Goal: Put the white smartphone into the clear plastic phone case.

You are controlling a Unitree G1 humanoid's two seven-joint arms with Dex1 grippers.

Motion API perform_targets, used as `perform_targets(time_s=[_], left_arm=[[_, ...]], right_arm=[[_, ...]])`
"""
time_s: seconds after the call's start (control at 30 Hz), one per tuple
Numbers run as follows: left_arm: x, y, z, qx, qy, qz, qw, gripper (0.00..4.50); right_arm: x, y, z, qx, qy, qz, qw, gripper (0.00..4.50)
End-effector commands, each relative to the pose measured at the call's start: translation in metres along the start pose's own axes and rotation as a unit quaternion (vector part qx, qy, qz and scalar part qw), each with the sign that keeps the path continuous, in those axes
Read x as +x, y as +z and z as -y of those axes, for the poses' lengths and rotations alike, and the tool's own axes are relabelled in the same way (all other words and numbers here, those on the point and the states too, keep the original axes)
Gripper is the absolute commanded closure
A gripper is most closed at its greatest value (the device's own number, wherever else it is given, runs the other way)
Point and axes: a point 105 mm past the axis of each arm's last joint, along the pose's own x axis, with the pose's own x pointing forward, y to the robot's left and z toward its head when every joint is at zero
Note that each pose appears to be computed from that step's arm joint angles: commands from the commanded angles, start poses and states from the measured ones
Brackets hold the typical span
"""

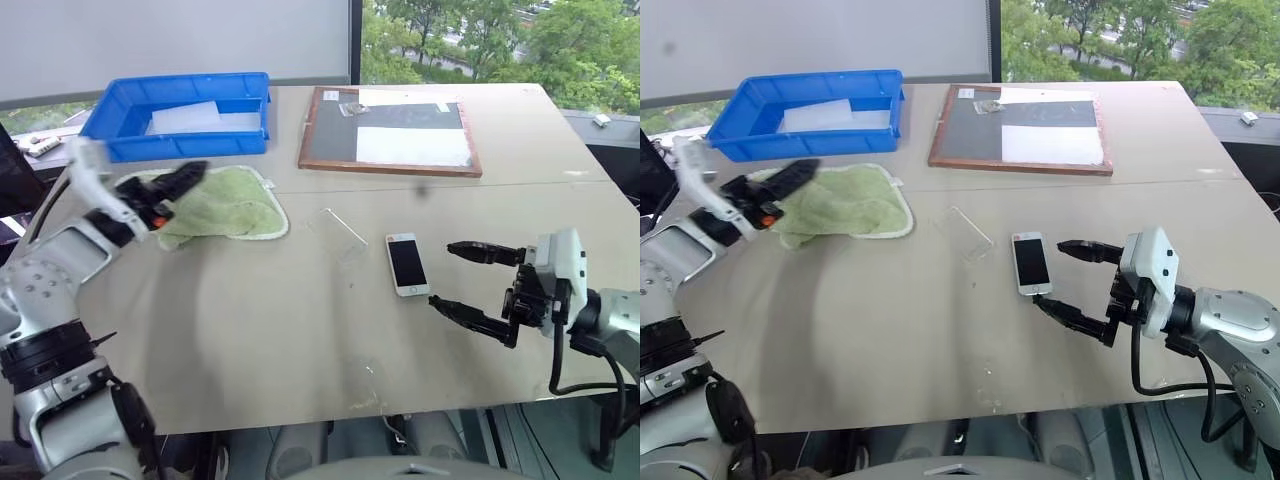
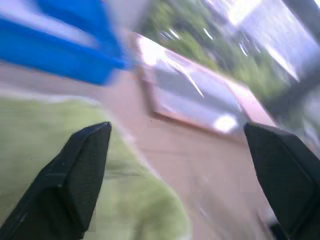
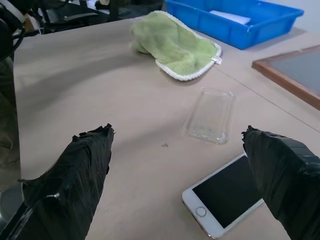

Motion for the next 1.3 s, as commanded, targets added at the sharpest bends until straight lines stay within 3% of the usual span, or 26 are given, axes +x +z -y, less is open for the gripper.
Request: perform_targets(time_s=[0.03,0.23,0.43,0.67,0.77,0.8,1.03,1.2,1.3], left_arm=[[0.019,-0.029,0.032,0.136,-0.128,-0.101,0.977,0.11],[0.045,-0.075,0.029,0.283,-0.264,-0.212,0.897,0.11],[0.087,-0.079,0.028,0.331,-0.315,-0.218,0.862,0.11],[0.110,-0.099,0.031,0.386,-0.349,-0.266,0.812,0.11],[0.105,-0.122,0.023,0.407,-0.355,-0.329,0.775,0.95],[0.105,-0.126,0.021,0.404,-0.351,-0.336,0.775,1.31],[0.107,-0.123,0.013,0.353,-0.307,-0.326,0.822,4.45],[0.097,-0.117,0.035,0.263,-0.336,-0.290,0.857,4.49],[0.086,-0.120,0.057,0.244,-0.331,-0.279,0.868,4.49]], right_arm=[[-0.002,0.009,-0.006,-0.025,0.004,0.004,1.000,0.00],[-0.008,0.007,-0.009,-0.026,-0.019,-0.006,0.999,0.00],[-0.011,0.012,-0.015,-0.032,-0.033,-0.005,0.999,0.00],[-0.017,0.010,-0.022,-0.035,-0.053,-0.020,0.998,0.00],[-0.016,0.011,-0.023,-0.036,-0.058,-0.018,0.998,0.00],[-0.016,0.012,-0.023,-0.036,-0.058,-0.017,0.997,0.00],[-0.015,0.012,-0.023,-0.039,-0.064,-0.015,0.997,0.00],[-0.008,0.009,-0.019,-0.023,-0.079,-0.015,0.996,0.00],[-0.001,-0.007,-0.005,0.005,-0.118,-0.054,0.992,0.00]])
